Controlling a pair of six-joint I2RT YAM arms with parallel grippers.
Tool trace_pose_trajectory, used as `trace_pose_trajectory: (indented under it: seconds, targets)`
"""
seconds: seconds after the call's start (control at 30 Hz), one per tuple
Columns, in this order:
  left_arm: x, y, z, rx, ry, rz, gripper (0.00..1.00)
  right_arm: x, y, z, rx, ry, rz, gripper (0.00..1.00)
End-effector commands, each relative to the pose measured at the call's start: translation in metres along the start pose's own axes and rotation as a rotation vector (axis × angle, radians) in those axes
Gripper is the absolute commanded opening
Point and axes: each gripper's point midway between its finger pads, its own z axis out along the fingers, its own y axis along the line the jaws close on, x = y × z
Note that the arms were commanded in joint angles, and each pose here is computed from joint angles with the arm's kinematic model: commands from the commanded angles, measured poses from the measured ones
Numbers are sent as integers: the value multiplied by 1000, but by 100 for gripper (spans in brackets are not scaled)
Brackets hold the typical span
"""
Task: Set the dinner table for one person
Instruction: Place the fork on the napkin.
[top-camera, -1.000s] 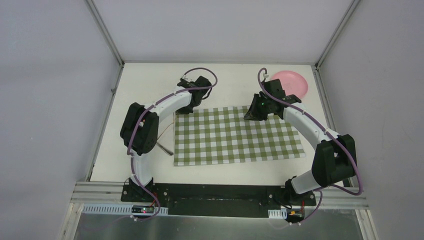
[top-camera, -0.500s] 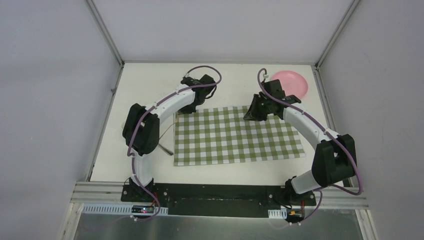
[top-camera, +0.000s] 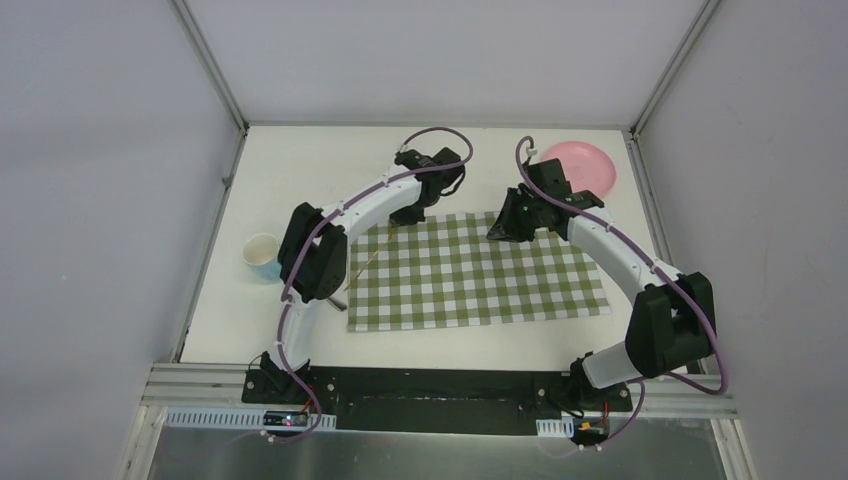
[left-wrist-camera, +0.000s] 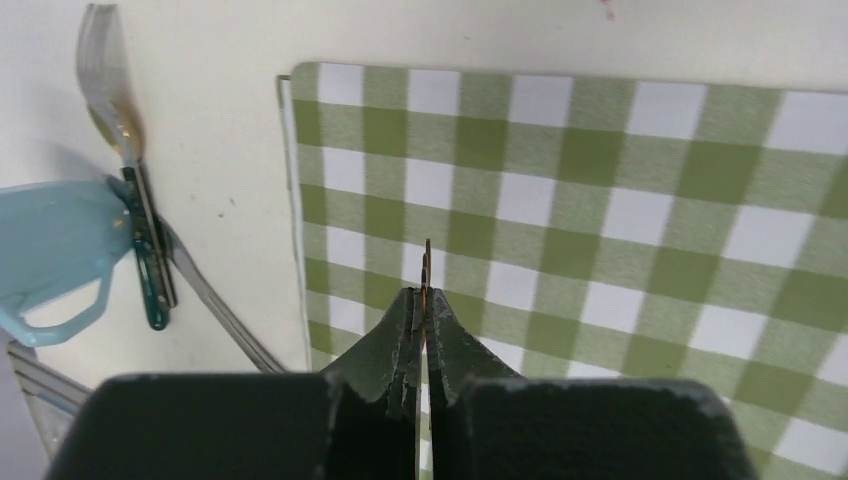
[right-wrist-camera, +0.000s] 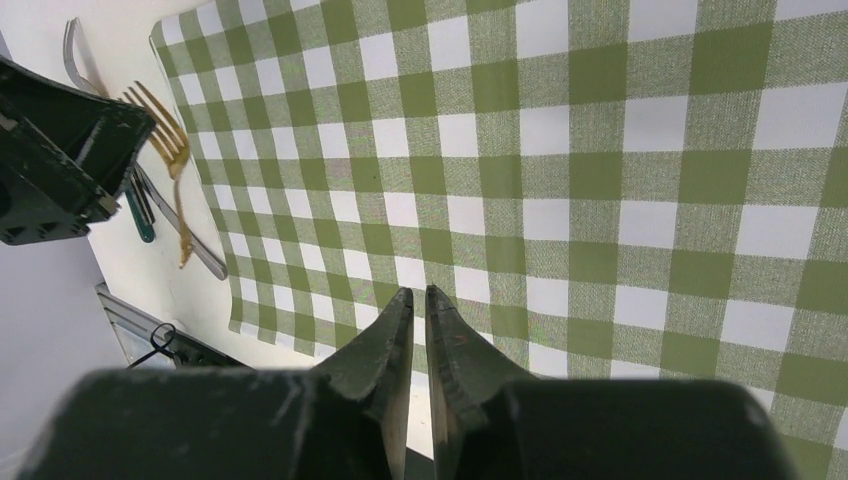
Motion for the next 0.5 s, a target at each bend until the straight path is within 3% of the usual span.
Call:
trace_pose_trajectory:
  seconds: [0.0, 0.47]
  targets:
    - [-3, -27, -16, 88, 20, -71, 0, -7, 9, -13, -31, -42, -39, 12]
    - [-2, -72, 16, 183, 171, -287, 0, -5, -3, -13, 1, -28, -40, 12]
